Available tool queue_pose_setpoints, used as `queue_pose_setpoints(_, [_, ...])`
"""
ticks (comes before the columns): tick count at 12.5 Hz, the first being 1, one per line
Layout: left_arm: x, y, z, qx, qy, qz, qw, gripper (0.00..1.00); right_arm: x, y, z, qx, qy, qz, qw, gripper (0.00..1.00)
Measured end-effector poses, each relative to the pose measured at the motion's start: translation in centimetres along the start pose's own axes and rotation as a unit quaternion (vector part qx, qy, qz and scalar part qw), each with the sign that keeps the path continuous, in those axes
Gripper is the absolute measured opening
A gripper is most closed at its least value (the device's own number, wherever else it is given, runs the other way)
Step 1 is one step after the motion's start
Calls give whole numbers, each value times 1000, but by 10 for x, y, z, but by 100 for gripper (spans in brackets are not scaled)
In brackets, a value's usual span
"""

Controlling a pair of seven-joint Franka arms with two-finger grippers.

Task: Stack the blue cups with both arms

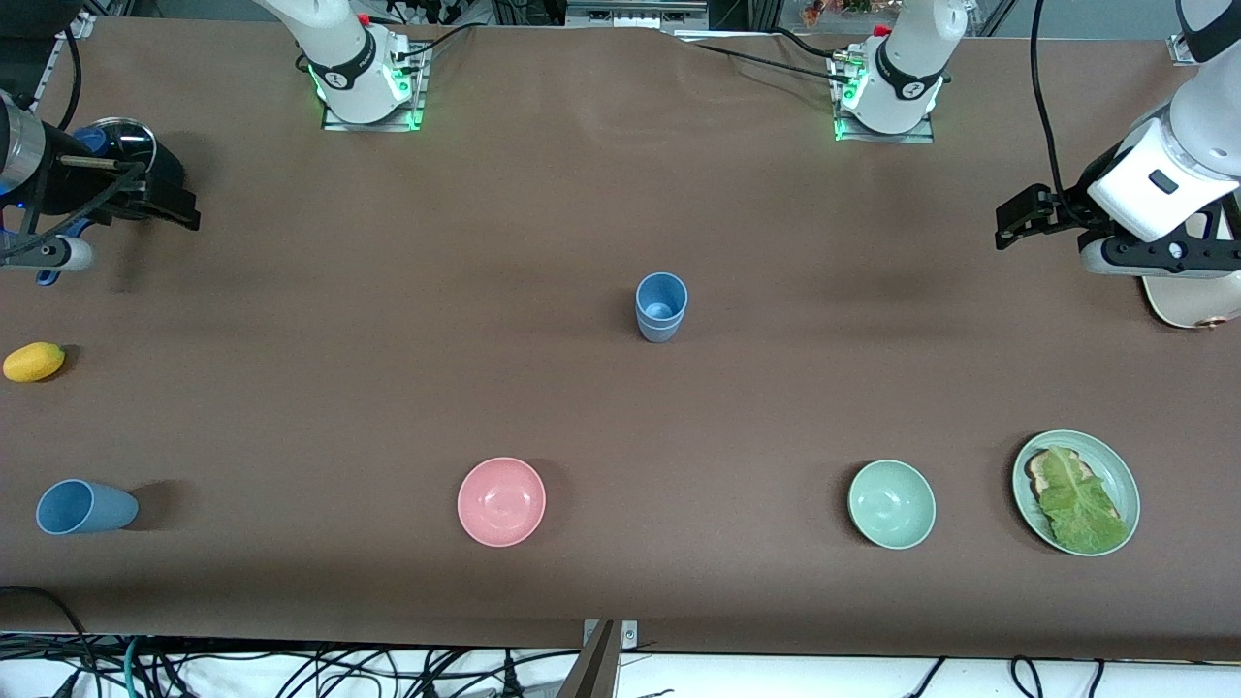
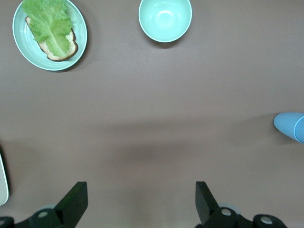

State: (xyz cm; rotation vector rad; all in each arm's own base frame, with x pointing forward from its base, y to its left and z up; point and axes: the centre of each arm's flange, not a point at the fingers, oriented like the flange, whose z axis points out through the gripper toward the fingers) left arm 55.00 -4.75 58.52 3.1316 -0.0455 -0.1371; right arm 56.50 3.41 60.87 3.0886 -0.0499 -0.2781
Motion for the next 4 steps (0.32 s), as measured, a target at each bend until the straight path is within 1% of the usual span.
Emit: queue_pose_setpoints(4, [0,0,0,0,0,0,1000,100,0,-2,0,1,0,-2,1000,100])
